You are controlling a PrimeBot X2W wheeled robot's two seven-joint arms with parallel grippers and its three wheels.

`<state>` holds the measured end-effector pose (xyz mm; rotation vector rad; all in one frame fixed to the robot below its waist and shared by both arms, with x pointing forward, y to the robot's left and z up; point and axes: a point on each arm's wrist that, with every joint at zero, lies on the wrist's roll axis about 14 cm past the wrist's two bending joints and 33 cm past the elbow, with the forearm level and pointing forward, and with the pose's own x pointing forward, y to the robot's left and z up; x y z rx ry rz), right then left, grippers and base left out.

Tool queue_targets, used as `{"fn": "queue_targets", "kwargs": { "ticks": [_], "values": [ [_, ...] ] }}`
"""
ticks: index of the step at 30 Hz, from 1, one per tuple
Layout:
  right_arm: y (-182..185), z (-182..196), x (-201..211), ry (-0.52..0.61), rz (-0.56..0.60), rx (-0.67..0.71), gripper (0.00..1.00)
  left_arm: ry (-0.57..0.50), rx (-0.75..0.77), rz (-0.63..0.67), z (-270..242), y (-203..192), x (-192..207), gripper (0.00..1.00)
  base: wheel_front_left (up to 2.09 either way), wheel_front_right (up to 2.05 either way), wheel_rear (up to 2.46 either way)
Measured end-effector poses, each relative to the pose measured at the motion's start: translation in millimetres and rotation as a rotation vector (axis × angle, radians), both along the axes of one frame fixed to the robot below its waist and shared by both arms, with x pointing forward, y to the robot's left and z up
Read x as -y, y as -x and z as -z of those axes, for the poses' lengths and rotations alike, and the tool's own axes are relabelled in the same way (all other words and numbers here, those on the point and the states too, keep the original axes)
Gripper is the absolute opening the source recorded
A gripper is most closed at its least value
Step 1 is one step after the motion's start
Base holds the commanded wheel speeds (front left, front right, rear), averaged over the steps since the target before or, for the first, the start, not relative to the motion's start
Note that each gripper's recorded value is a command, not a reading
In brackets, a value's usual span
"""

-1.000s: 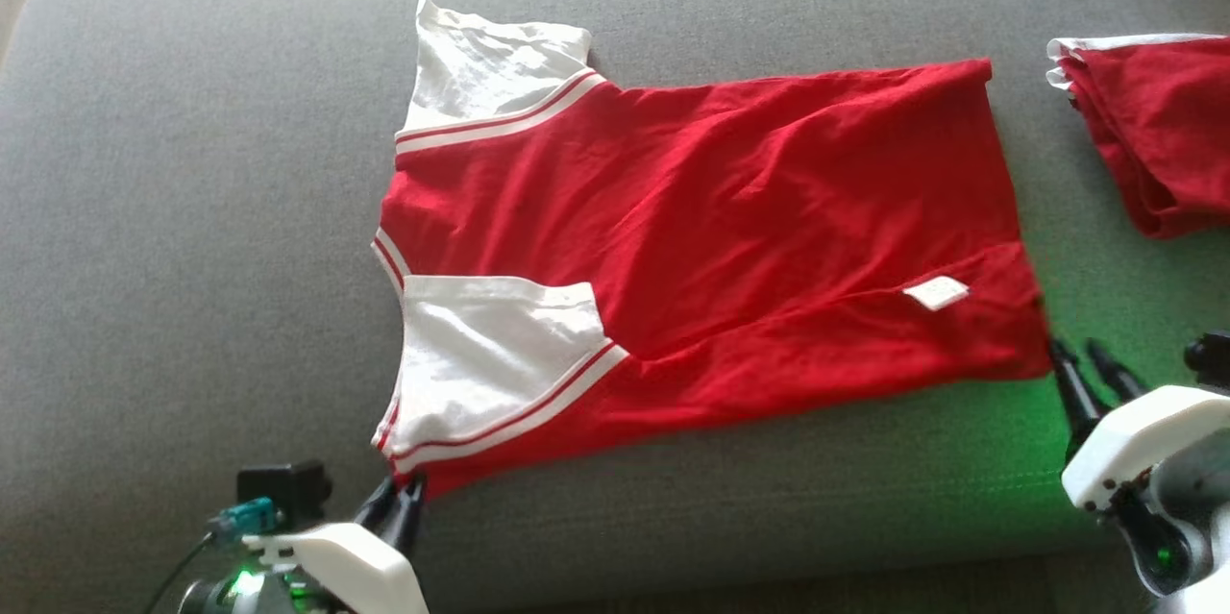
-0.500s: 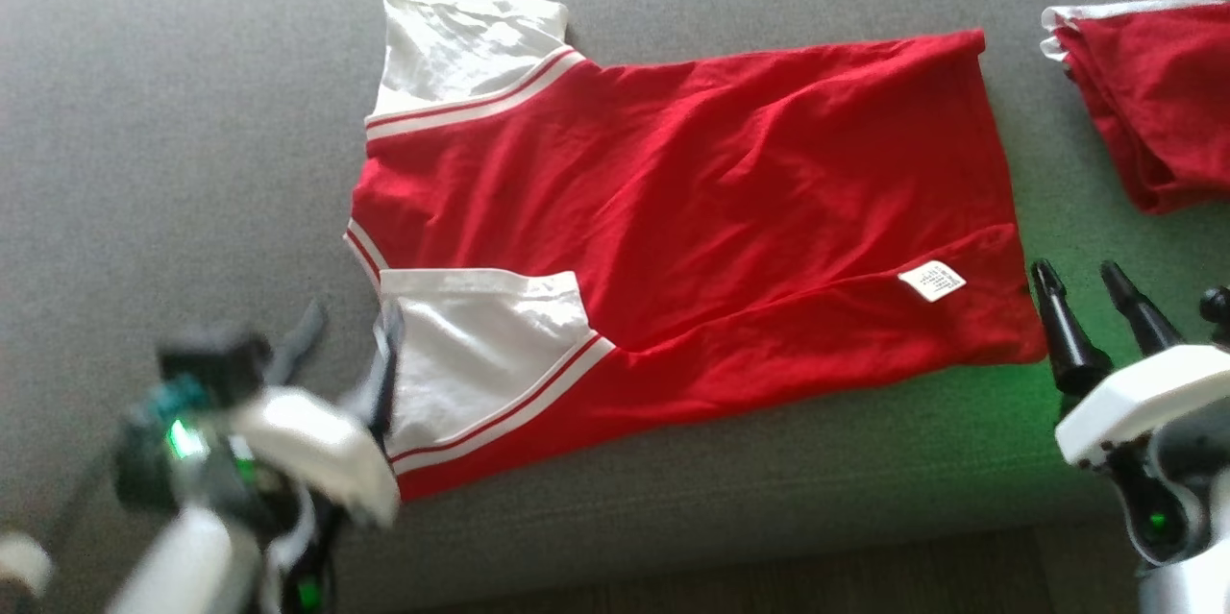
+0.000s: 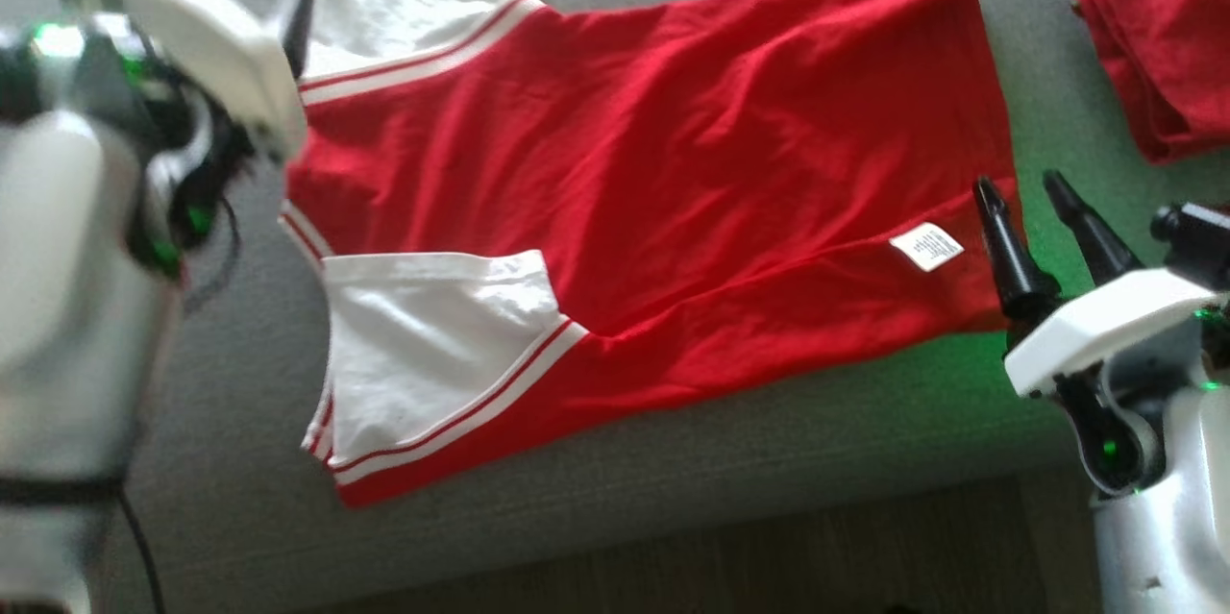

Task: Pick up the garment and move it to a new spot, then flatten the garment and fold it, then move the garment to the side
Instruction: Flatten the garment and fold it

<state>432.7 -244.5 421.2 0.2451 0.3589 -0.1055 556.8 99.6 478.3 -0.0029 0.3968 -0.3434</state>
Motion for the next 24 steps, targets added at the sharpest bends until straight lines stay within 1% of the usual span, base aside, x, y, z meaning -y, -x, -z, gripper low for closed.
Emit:
{"fn": "queue_targets", "kwargs": {
  "ticks": [7,17,24],
  "values": [
    [-5.4,7.0,7.8,0.006,0.019,-0.004,1.00,-0.111,-0.152,0.003,36.4,-43.5,-5.9,1.00,0.00,0.00,0.00],
    [-1.3,24.8,19.9,0.011,0.055,-0.039,1.00,-0.159,-0.269,0.023,79.7,-66.7,2.1,1.00,0.00,0.00,0.00],
    [-6.0,26.8,23.8,0.012,0.064,-0.033,1.00,-0.166,-0.287,0.042,94.3,-75.7,9.0,1.00,0.00,0.00,0.00]
  ]
}}
